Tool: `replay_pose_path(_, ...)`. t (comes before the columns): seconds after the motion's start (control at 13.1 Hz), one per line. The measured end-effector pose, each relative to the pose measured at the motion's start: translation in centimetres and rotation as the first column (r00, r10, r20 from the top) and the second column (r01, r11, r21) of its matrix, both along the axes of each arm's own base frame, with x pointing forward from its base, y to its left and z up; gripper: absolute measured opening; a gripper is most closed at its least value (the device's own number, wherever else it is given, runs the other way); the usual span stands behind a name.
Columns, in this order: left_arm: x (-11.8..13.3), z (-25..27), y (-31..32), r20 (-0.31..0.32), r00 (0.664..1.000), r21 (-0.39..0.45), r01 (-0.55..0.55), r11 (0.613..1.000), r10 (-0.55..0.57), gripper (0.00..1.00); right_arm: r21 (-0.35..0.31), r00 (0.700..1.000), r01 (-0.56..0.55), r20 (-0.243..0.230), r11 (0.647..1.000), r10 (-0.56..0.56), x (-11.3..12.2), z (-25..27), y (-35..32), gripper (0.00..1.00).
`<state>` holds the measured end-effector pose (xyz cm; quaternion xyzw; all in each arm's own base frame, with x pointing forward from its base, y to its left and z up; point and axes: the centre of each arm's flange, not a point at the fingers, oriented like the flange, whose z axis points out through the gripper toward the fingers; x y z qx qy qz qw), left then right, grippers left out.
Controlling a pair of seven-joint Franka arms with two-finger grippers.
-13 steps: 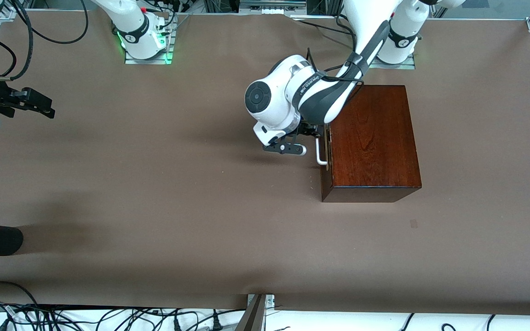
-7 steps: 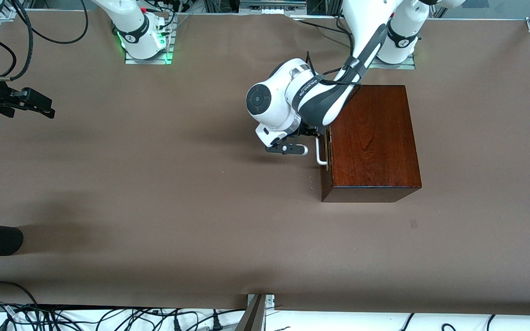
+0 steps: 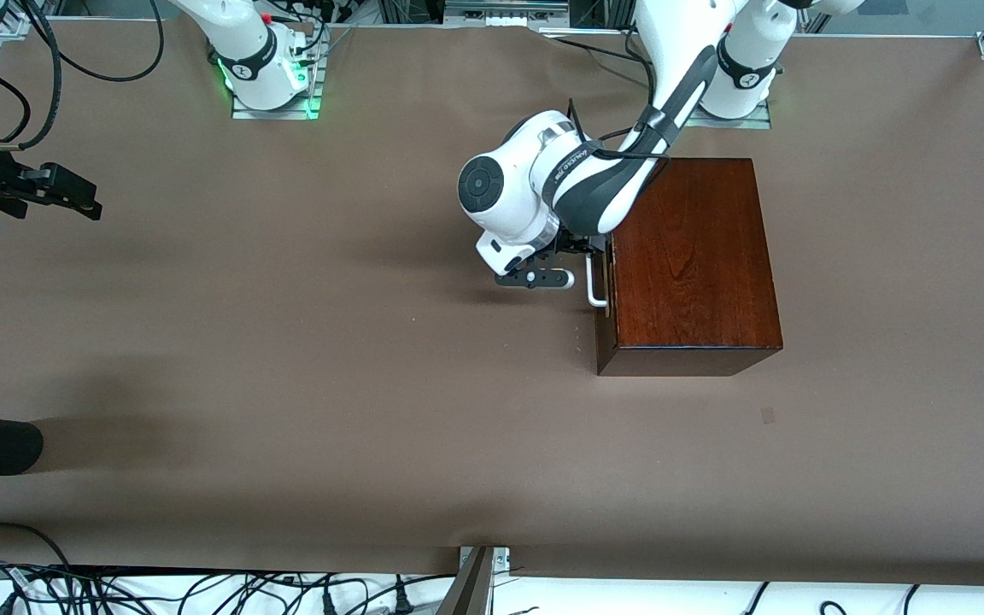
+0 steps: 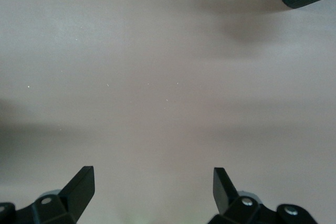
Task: Open drawer, take yellow block, close drawer
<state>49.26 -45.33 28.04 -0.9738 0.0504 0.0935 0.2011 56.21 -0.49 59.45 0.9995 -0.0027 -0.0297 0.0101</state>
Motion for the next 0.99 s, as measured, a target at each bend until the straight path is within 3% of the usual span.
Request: replay_pose_path(0.99, 0.4, -0.7, 0.4, 0.072, 0.997, 0.029, -0.022, 0.999, 0.020, 1.00, -0.001, 1.000, 0.002, -0.003, 1.000, -0.002, 0.1, -0.2, -0.1, 1.00)
